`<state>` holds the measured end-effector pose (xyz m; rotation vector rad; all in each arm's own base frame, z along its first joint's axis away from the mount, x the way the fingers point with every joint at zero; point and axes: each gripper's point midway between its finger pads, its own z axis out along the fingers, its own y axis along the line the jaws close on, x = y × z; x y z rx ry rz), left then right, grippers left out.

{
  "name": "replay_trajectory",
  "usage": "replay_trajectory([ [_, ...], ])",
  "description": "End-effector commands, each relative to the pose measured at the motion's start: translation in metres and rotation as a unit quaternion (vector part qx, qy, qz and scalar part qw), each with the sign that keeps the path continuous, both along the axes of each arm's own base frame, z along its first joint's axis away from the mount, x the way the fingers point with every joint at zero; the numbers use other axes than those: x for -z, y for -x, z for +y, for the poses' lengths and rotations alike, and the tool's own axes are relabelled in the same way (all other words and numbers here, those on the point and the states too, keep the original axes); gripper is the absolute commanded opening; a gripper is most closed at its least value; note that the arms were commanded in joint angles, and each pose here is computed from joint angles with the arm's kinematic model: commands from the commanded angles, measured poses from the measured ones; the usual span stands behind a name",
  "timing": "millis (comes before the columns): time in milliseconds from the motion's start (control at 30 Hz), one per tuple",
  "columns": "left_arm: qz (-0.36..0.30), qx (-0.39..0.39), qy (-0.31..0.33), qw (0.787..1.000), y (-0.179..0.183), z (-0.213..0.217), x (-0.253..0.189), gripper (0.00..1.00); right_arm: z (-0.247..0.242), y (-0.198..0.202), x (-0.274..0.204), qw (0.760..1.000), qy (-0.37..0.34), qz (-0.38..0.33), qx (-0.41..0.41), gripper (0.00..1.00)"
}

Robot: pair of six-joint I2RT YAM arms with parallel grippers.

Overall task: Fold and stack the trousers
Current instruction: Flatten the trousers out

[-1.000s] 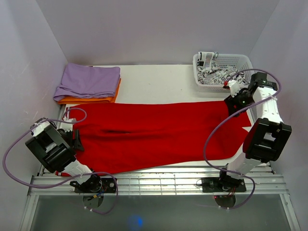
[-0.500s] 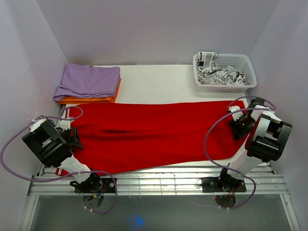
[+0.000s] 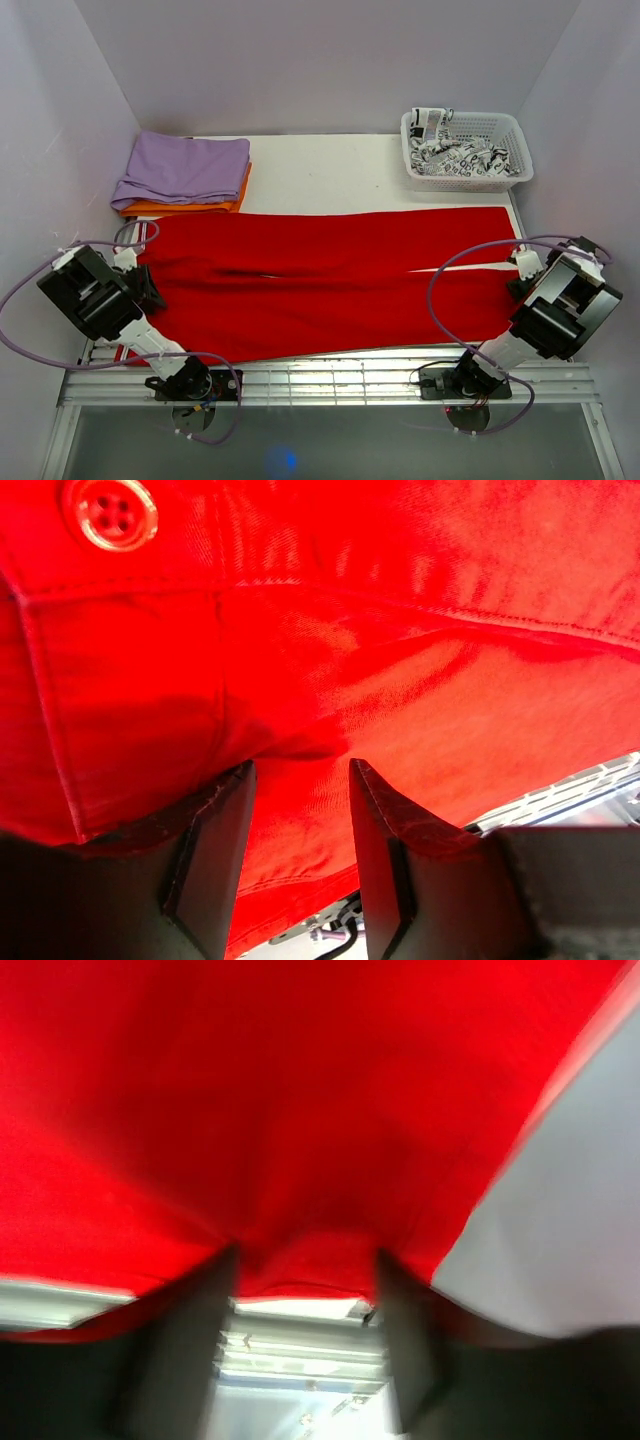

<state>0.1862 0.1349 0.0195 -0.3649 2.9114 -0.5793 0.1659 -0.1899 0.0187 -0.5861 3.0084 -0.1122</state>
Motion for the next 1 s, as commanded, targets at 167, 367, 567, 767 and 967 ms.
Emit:
replay_trajectory([
  [167, -0.129, 0.107, -0.082, 0.982, -0.032, 0.039, -0.031, 0.7, 0.024, -0.057, -0.091, 0.988, -0.076, -0.106, -0.085, 0.8],
  [367, -0.237, 0.099, -0.056, 0.965, -0.078, 0.038, -0.101, 0.7, 0.067, -0.126, -0.094, 0.974, -0.111, -0.146, -0.131, 0.76],
  [567, -0.318, 0.043, -0.062, 0.945, -0.15, 0.078, -0.158, 0.72, 0.075, -0.205, -0.091, 0.966, -0.117, -0.166, -0.16, 0.77],
  [767, -0.298, 0.011, -0.051, 0.953, -0.213, 0.1, -0.119, 0.69, 0.084, -0.251, -0.06, 0.969, -0.124, -0.146, -0.155, 0.72],
  [967, -0.263, 0.026, -0.111, 0.958, -0.25, 0.106, -0.074, 0.67, 0.092, -0.237, -0.004, 0.977, -0.113, -0.082, -0.162, 0.72],
])
